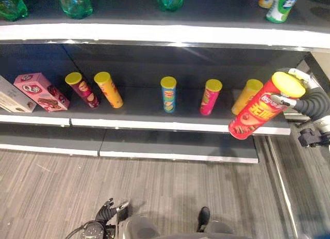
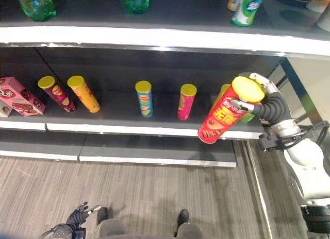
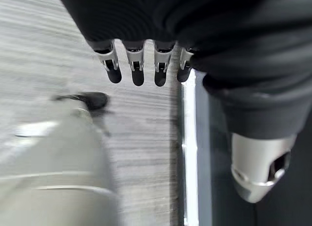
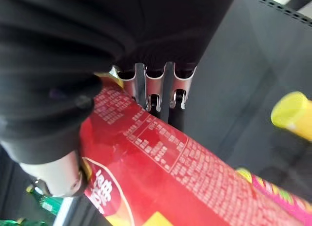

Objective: Put the goods on the table back onto the shelves and tidy them up.

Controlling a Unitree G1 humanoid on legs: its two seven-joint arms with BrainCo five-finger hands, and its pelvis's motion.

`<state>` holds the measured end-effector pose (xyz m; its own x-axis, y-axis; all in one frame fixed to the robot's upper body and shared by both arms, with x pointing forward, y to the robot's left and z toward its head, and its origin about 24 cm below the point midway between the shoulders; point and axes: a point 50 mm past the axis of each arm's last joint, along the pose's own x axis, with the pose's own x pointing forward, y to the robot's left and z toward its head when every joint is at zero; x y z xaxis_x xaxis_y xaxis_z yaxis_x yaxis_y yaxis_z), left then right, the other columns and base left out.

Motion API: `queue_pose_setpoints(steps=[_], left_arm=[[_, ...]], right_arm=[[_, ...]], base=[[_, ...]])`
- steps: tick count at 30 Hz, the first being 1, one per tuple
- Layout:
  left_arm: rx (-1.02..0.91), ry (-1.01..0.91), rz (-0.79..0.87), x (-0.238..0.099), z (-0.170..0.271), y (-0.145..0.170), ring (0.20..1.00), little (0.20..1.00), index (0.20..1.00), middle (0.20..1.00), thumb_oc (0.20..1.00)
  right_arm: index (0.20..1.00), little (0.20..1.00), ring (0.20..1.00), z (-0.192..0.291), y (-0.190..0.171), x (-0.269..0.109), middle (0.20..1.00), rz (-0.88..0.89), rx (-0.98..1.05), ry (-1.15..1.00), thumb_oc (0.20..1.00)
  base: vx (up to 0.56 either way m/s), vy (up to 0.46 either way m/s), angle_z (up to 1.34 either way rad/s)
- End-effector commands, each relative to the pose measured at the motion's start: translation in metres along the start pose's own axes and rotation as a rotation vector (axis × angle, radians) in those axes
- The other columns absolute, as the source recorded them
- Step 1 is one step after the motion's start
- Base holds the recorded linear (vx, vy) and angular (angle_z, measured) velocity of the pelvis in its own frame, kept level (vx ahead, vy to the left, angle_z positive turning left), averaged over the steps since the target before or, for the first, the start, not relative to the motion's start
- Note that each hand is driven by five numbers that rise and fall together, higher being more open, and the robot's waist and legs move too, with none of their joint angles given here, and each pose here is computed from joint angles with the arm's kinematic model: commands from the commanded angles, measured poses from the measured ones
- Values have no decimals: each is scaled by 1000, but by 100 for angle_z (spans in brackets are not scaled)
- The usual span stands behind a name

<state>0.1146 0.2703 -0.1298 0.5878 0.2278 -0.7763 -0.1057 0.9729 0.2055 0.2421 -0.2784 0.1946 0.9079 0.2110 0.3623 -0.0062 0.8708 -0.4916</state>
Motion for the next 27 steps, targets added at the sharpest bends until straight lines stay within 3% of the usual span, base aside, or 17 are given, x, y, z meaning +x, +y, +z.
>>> queue_pose_setpoints(steps=[1,5,11,21,27], left_arm=[[89,-95,71,0,23,27,1000,1000,1000,1000,1000],[113,-174,98,4,52,36,1000,1000,1000,1000,1000],[82,-112,117,2,37,41,1000,1000,1000,1000,1000],[85,-27,53,0,8,17,1000,1000,1000,1000,1000],[123,-28,52,1,10,16,1000,1000,1000,1000,1000]], right_arm=[[200,200,200,35,-6,11,200,-15,-29,-187,200],[200,200,200,26,6,18,200,-58,-40,-168,200],[200,200,200,27,16,27,200,9,-68,-177,200],[200,200,200,25,41,37,200,128,-231,-168,200],[200,200,200,33,65,49,200,209,-213,-225,200]], base=[[6,315,22],[-90,652,17],[-102,311,-13],[42,28,-4],[16,-43,14]])
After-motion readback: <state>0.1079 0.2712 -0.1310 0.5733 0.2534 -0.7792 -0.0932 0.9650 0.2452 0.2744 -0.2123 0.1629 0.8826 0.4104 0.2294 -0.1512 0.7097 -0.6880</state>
